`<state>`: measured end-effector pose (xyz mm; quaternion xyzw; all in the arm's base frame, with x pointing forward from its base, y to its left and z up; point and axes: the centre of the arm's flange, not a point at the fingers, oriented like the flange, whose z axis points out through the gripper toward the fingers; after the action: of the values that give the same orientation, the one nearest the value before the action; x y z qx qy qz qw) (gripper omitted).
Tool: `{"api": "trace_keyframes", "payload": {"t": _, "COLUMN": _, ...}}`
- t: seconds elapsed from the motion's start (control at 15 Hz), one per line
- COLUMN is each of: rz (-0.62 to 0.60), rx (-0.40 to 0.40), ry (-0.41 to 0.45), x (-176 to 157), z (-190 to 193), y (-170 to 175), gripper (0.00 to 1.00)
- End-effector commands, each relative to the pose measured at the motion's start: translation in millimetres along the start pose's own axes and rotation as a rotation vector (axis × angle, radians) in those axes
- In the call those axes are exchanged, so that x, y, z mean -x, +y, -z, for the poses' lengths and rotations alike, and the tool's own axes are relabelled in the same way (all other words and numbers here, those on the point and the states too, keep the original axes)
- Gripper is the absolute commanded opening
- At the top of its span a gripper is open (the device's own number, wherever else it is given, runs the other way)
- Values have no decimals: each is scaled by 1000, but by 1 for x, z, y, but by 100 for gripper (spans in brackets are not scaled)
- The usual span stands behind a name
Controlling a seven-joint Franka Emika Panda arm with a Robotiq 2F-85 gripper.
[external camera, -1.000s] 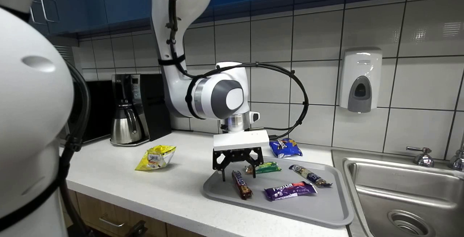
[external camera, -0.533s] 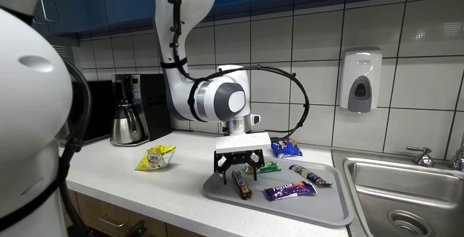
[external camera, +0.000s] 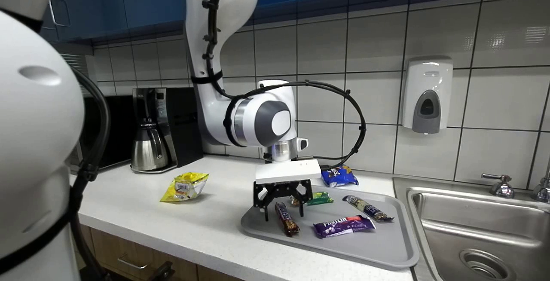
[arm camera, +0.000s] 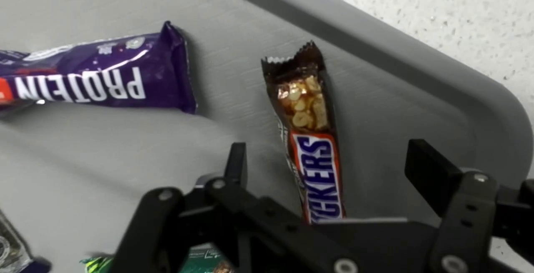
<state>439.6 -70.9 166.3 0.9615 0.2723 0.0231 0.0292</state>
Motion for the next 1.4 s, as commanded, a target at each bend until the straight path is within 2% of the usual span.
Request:
{"api": "trace_keyframes", "payload": {"t": 0.0, "rz": -2, "rx": -4, "ry": 13, "x": -3, "z": -2, "y": 5, "gripper": 68}}
{"api": "trace_keyframes", "payload": {"t": 0.27, "rz": -7, "rx": -12, "ry": 22, "x": -3, "z": -1, "y": 5, "gripper": 33}}
{"api": "trace_keyframes", "payload": {"t": 0.53, "rz": -12, "rx": -11, "ry": 27, "x": -3, "z": 1, "y": 6, "gripper": 4}}
{"api": "trace_keyframes", "payload": {"t": 0.6, "rz": -11, "rx": -9, "ry": 29, "x": -3, "z": 3, "y": 6, "gripper": 6}}
{"api": "trace_keyframes", "payload": {"t": 1.33, "rz": 8, "rx": 21, "ry": 72, "x": -13, "z": 34, "y": -5, "gripper": 5}}
